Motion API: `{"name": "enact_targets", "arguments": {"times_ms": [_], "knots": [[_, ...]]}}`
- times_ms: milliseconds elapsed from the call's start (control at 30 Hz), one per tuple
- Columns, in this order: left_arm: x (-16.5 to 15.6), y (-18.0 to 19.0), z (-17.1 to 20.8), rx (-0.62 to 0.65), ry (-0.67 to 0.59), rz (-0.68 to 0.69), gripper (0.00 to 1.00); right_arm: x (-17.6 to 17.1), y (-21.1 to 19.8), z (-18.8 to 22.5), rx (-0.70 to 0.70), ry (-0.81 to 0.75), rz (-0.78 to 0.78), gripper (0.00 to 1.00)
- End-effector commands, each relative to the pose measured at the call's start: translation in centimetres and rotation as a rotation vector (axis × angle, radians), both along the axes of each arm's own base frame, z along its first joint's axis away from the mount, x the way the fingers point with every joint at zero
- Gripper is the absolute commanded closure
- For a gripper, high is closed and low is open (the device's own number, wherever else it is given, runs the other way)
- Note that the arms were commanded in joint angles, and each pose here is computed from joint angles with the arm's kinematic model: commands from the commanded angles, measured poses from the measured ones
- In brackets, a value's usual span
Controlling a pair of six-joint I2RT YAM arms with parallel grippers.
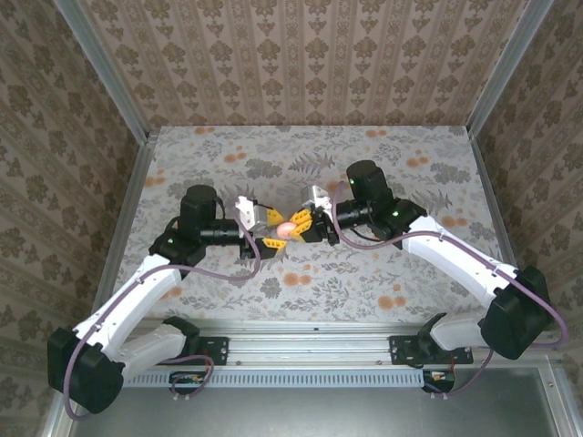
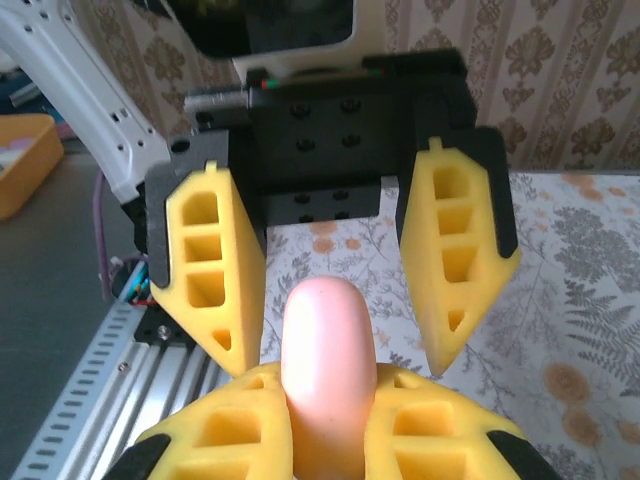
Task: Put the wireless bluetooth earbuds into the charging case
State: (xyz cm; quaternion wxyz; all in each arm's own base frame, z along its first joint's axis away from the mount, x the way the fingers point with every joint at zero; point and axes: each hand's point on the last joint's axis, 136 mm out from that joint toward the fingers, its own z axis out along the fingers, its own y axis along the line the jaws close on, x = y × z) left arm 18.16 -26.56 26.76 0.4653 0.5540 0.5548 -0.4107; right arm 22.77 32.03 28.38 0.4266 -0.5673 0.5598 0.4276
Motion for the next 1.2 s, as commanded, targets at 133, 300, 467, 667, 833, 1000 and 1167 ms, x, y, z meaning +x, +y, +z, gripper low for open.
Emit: {"name": "enact_targets", "arguments": {"times_ms": [133, 300, 467, 667, 833, 1000, 1167], "knots": [[-0.3, -0.3, 1.2, -0.071, 0.006, -0.031, 0.42, -1.1, -0.2, 1.9, 0.1, 0.003, 0.076, 0.9], [-0.5, -0.3, 1.5, -0.077, 0.009, -0.045, 0.46, -0.9, -0.2, 1.6, 0.096, 0.012, 0.072, 0.9], [-0.6, -0.4, 1.8, -0.085, 0.014, -0.053, 0.56, -0.9, -0.2, 1.3, 0.097, 0.02, 0.07, 0.9], [-0.7, -0.4, 2.0, -0.092, 0.014, -0.056, 0.6, -0.8, -0.2, 0.8, 0.088, 0.029, 0.063, 0.9], [-0.7, -0.3, 2.3, -0.097, 0.01, -0.048, 0.49, -0.7, -0.1, 0.3, 0.078, 0.041, 0.059, 0.9], [-0.7, -0.4, 2.2, -0.089, 0.018, -0.051, 0.69, -0.6, -0.1, 0.0, 0.069, 0.041, 0.058, 0.9], [-0.6, -0.4, 2.0, -0.082, 0.021, -0.051, 0.77, -0.5, -0.1, -0.1, 0.066, 0.045, 0.057, 0.9]]}}
